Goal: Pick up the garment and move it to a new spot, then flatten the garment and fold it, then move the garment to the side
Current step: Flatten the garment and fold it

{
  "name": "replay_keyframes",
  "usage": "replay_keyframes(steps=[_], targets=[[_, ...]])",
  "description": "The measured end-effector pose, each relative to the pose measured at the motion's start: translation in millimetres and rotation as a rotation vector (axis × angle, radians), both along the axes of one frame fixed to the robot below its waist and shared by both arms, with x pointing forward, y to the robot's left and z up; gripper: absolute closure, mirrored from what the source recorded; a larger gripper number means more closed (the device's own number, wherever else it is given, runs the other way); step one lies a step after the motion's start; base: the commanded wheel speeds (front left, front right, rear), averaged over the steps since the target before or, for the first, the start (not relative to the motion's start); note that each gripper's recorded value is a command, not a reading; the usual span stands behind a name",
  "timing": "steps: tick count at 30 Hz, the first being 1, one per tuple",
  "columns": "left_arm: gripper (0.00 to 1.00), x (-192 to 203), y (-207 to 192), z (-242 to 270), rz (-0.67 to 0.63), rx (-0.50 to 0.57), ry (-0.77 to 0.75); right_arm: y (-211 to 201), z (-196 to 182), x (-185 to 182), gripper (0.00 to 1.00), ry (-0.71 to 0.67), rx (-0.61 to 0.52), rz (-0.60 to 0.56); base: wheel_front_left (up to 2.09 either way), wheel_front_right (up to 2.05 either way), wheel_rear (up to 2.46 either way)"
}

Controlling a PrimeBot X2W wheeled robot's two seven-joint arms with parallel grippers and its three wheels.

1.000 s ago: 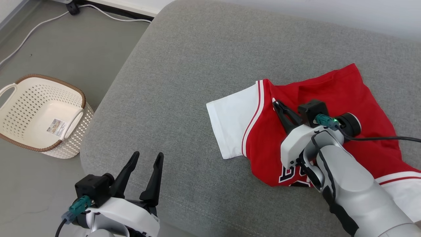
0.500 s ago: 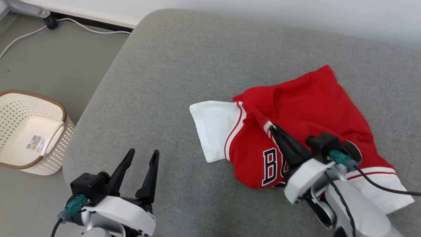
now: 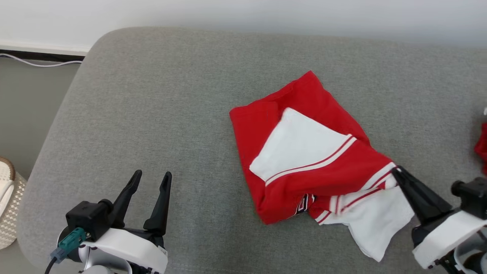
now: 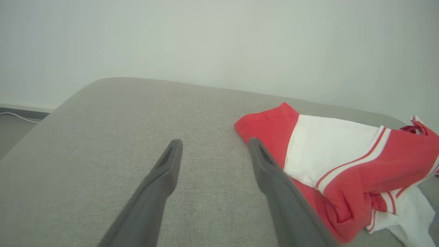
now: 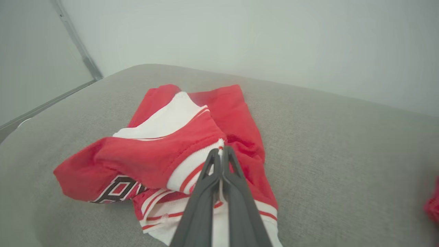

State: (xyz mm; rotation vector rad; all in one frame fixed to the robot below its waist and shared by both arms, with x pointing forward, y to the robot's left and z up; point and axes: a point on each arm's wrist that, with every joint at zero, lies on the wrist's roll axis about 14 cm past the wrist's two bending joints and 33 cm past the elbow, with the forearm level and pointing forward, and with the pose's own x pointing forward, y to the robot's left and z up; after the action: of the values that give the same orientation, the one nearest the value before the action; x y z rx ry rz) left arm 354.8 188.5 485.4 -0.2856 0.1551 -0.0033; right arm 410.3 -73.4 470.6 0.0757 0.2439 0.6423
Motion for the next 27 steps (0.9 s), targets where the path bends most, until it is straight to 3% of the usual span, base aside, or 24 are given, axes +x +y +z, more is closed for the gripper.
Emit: replay_keyframes(steps=[5, 13, 22, 23, 24, 25, 26, 27], targets=[[0.00, 10, -15, 1, -0.051, -0.006, -0.001, -50, 10, -2, 1.00, -0.010, -0.016, -0.145, 0.00, 0.00, 0.00], [0.00, 16, -23, -3, -0.078, -0.009, 0.016, -131, -16, -13, 1.00, 0.067, -0.052, -0.441, 0.00, 0.00, 0.00], [0.00, 15, -21, -3, -0.075, -0.005, 0.020, -119, -85, -47, 1.00, 0.315, -0.001, -0.505, 0.00, 0.00, 0.00], [0.00, 15, -21, -3, -0.074, -0.005, 0.018, -117, -91, -51, 0.91, 0.338, 0.008, -0.510, 0.00, 0.00, 0.00], [0.00, 15, -21, -2, -0.073, -0.004, 0.016, -114, -96, -54, 0.69, 0.358, 0.017, -0.512, 0.00, 0.00, 0.00], [0.00, 15, -20, -1, -0.072, -0.003, 0.014, -110, -98, -56, 0.08, 0.358, 0.037, -0.516, 0.00, 0.00, 0.00], [0.00, 14, -19, 0, -0.071, -0.001, 0.011, -108, -97, -56, 0.00, 0.351, 0.053, -0.521, 0.00, 0.00, 0.00], [0.00, 14, -18, 1, -0.066, 0.005, 0.009, -107, -96, -56, 0.00, 0.341, 0.065, -0.524, 0.00, 0.00, 0.00]])
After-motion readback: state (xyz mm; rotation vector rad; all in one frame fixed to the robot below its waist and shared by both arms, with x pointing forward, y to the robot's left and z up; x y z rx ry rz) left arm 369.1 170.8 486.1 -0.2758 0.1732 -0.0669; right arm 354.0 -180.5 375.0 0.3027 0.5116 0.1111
